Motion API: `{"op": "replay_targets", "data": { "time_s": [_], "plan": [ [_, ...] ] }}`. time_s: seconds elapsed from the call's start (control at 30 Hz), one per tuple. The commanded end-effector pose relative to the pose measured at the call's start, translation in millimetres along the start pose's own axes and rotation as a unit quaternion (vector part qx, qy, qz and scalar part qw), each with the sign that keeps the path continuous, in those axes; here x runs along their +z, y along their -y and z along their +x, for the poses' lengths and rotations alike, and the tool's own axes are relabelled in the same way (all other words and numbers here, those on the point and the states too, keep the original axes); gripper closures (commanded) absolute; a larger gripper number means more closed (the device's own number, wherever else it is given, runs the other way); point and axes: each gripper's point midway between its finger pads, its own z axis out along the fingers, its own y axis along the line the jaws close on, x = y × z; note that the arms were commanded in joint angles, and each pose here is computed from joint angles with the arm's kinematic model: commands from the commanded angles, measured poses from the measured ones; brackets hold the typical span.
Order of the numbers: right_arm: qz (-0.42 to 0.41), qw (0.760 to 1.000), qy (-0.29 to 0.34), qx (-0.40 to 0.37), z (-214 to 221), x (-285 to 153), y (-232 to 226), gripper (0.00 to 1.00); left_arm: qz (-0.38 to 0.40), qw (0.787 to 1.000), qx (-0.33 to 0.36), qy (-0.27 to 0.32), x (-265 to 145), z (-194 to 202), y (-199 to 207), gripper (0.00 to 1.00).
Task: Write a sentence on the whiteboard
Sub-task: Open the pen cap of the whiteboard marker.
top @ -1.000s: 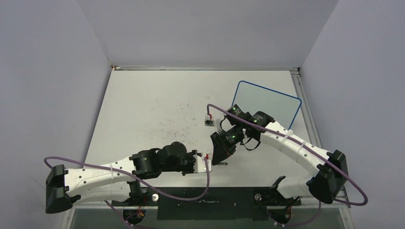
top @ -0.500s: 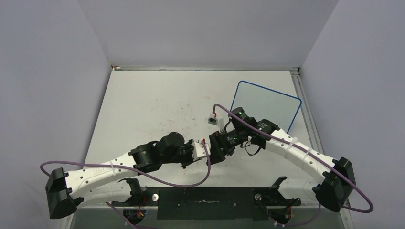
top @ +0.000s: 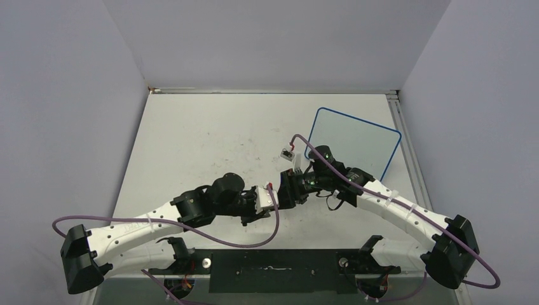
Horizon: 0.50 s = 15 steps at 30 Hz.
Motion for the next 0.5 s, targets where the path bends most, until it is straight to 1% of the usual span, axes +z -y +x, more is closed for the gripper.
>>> {"op": "replay_targets", "data": {
  "time_s": [0.0, 0.23, 0.33, 0.47],
  "plan": [
    [-0.033, 0.999, 0.04, -0.016, -15, -2, -16, 0.55, 0.002, 0.999, -0.005, 0.042, -4, -33, -5, 1.0],
    [-0.042, 0.998, 0.037, -0.011, -10, -2, -18, 0.56, -0.014, 0.999, -0.027, 0.033, -2, -31, -19, 1.0],
    [-0.049, 0.998, 0.04, -0.01, -11, -1, -19, 0.6, -0.012, 0.999, -0.029, 0.033, -2, -30, -19, 1.0],
    [-0.059, 0.997, 0.039, -0.007, -9, 1, -20, 0.7, -0.008, 0.999, -0.028, 0.036, -2, -30, -18, 1.0]
  ]
}}
